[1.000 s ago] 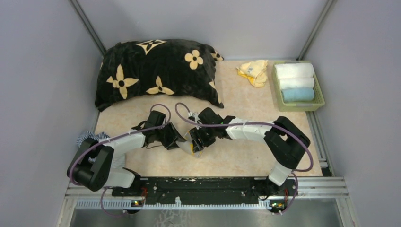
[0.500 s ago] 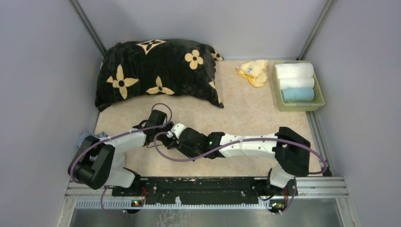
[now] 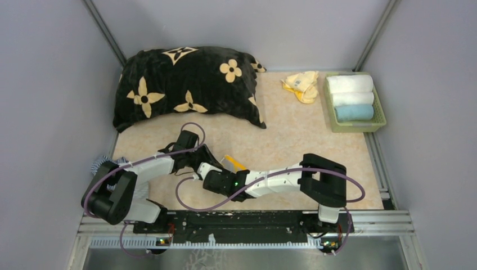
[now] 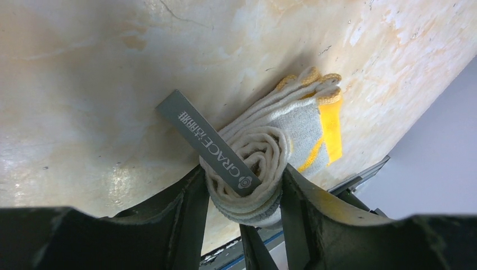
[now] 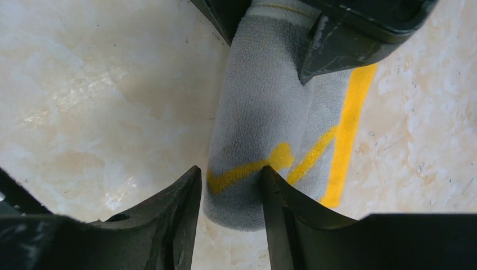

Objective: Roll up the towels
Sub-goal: Roll the towel at the center of the board.

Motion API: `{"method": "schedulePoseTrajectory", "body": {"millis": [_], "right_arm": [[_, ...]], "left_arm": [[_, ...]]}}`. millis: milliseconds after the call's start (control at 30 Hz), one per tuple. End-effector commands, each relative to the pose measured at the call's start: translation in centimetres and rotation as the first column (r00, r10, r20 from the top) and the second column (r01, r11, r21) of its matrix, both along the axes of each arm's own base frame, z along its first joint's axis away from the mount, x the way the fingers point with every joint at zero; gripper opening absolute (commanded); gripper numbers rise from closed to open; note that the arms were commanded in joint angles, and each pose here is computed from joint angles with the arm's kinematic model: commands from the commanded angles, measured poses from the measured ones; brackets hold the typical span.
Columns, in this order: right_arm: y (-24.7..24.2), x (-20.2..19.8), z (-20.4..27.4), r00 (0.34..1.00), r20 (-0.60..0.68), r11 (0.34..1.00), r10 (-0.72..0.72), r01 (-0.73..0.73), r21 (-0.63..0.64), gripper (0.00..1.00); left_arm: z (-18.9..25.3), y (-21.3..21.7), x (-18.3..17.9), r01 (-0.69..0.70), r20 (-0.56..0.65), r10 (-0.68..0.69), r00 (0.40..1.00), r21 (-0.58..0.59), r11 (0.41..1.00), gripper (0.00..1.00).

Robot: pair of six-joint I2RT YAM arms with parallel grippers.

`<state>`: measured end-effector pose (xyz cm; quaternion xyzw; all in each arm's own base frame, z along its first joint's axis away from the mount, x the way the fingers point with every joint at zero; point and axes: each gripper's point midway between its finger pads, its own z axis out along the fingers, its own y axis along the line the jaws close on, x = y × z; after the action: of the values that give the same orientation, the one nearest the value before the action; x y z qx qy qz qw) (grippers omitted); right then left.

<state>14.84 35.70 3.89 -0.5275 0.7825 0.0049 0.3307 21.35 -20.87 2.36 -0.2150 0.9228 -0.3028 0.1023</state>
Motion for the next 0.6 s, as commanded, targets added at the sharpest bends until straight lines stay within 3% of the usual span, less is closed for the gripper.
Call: {"method": "schedulePoseTrajectory", "body": {"millis": [0, 200, 333, 567], "right_arm": [[-2.1, -1.1, -3.1, 1.0, -0.022, 0.993, -0.004, 0.001, -0.121, 0.41], [-2.4, -1.2, -5.1, 0.998, -0.063, 0.986, -0.015, 0.004, -0.166, 0.34], [-2.5, -0.9, -5.7, 0.991, -0.13, 0.988, -0.039, 0.019, -0.151, 0.24], [0.6, -2.3, -2.8, 0.887, -0.459, 0.986, 0.061, 0.02, 0.168, 0.06]], "left_arm": [[-3.1, 1.9, -2.0, 0.015, -0.077, -0.006, 0.997, 0.119, 0.993, 0.55], [-2.9, 2.2, -1.3, 0.01, -0.057, -0.003, 0.998, 0.126, 0.992, 0.56], [-2.3, 2.7, -0.2, -0.006, -0.035, 0.01, 0.999, 0.12, 0.993, 0.58], [0.5, 3.6, 1.9, -0.052, 0.056, 0.046, 0.997, 0.116, 0.992, 0.67]]}}
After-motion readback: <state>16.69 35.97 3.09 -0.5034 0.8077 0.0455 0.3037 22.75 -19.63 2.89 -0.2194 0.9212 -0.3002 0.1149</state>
